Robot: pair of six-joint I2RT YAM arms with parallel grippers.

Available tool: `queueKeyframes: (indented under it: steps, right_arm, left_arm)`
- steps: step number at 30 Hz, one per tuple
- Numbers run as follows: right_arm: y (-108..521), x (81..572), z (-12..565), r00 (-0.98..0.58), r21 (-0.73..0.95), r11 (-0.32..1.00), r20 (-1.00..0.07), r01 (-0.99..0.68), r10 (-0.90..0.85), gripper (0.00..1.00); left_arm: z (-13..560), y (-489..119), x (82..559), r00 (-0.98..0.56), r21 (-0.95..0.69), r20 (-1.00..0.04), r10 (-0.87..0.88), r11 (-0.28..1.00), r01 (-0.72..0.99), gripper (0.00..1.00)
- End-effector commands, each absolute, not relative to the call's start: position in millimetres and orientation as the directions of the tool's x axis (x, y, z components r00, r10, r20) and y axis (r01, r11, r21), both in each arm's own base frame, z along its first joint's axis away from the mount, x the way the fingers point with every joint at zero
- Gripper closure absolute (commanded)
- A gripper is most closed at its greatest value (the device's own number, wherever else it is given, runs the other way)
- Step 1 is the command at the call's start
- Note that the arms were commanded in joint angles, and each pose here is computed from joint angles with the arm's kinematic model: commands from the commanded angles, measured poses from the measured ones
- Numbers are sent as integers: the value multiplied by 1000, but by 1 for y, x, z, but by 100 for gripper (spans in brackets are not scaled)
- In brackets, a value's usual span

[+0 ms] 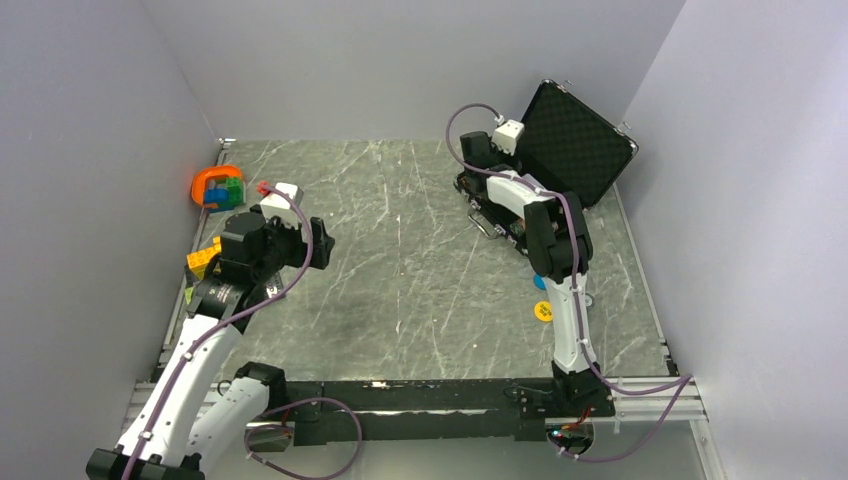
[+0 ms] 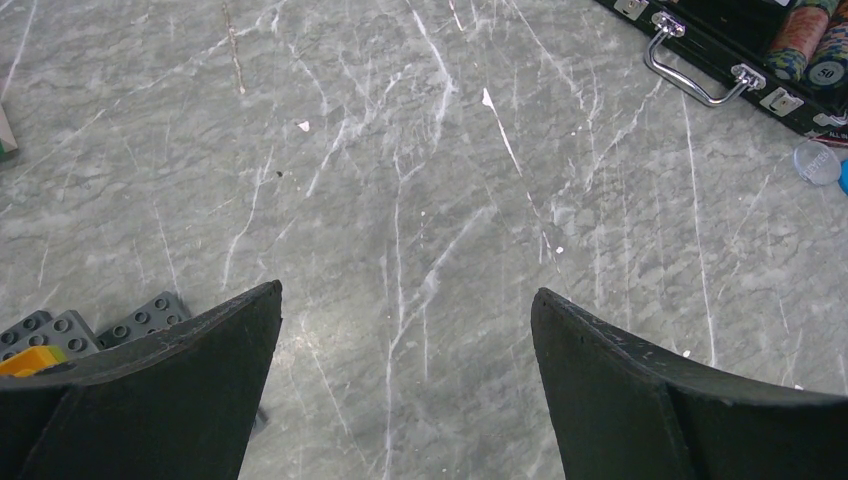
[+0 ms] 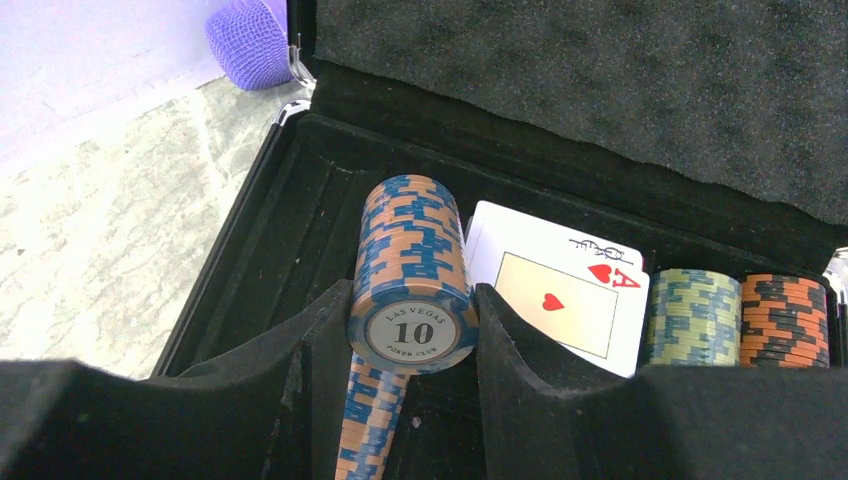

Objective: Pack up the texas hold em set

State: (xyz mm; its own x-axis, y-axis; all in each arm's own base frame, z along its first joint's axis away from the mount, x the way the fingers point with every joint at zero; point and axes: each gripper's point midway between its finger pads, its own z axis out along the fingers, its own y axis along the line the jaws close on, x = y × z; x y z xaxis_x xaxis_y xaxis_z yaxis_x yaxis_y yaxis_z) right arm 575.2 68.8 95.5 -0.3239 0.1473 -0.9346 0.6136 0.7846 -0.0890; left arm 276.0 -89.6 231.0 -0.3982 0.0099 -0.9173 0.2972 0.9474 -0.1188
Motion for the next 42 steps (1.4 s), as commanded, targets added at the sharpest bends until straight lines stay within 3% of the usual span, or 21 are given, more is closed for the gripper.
queueKeyframes:
  steps: [1, 25, 27, 30, 32, 38, 42]
  right_arm:
    - [63, 595, 152, -148, 15, 745, -977, 667, 152, 100]
    - [44, 609, 118, -246, -175, 705, -969, 687, -1, 100]
    - [45, 609, 119, -252, -181, 711, -968, 680, -5, 90]
    - [47, 611, 123, -259, -182, 733, -966, 656, -8, 56]
    - [50, 611, 130, -254, -171, 750, -967, 639, -4, 41]
    - [57, 607, 164, -210, -118, 805, -978, 582, 9, 17]
    - [61, 604, 185, -182, -78, 848, -983, 523, 21, 12]
  left_arm:
    - [245, -91, 279, -363, -112, -932, 7, 945, 306, 2]
    - [246, -92, 278, -359, -113, -933, 7, 944, 310, 2]
    - [246, -92, 278, -359, -113, -933, 6, 944, 311, 2]
    - [246, -92, 278, -360, -113, -933, 7, 944, 311, 2]
    - [246, -92, 278, -360, -114, -933, 6, 943, 311, 2]
    - [246, -93, 278, -359, -115, -933, 5, 943, 312, 2]
    - [246, -93, 278, -360, -114, -933, 6, 943, 313, 2]
